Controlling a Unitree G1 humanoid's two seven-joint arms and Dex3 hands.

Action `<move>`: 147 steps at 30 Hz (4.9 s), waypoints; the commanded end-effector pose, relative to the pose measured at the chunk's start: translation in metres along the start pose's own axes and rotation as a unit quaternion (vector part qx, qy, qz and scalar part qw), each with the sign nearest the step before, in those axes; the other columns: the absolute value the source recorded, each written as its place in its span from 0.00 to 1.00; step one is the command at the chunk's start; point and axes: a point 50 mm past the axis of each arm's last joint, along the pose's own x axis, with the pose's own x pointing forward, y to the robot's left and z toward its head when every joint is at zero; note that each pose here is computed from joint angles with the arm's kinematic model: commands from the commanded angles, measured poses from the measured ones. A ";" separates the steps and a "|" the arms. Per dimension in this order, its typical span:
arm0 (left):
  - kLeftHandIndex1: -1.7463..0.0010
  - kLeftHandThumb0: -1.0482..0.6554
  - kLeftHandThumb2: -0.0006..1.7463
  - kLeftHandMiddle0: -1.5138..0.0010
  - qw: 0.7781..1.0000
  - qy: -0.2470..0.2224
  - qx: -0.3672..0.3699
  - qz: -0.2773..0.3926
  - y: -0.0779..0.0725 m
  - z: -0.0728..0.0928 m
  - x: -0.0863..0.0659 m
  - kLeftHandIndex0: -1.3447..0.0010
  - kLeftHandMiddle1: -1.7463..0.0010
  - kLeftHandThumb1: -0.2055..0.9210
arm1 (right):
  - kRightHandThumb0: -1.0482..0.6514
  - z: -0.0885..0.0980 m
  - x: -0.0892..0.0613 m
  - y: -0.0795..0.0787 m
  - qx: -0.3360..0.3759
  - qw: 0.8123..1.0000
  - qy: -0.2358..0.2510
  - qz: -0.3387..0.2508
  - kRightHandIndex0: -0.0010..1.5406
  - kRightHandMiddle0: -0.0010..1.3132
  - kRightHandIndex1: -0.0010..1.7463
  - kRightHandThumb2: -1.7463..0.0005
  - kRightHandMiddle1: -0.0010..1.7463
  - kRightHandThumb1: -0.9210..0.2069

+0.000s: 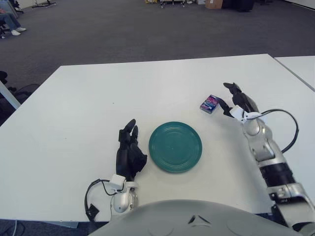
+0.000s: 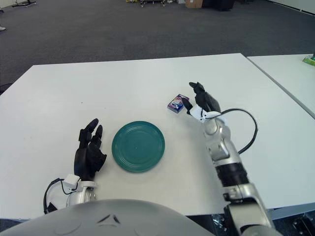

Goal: Put the gum into the plate.

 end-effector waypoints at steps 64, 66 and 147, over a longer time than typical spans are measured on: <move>0.59 0.06 0.60 0.81 0.999 0.024 -0.042 0.015 -0.024 -0.001 0.002 1.00 1.00 1.00 | 0.26 -0.039 0.023 0.071 -0.443 0.853 -0.183 0.205 0.09 0.00 0.01 0.75 0.11 0.00; 0.59 0.06 0.60 0.81 0.999 0.024 -0.043 0.015 -0.025 -0.001 0.003 1.00 1.00 1.00 | 0.26 -0.031 0.030 0.067 -0.451 0.849 -0.193 0.196 0.09 0.00 0.01 0.74 0.11 0.00; 0.62 0.06 0.59 0.80 0.993 0.002 -0.102 0.058 -0.054 0.012 -0.002 1.00 1.00 1.00 | 0.33 -0.007 0.041 0.053 -0.555 0.730 -0.337 0.214 0.18 0.08 0.87 0.56 0.89 0.19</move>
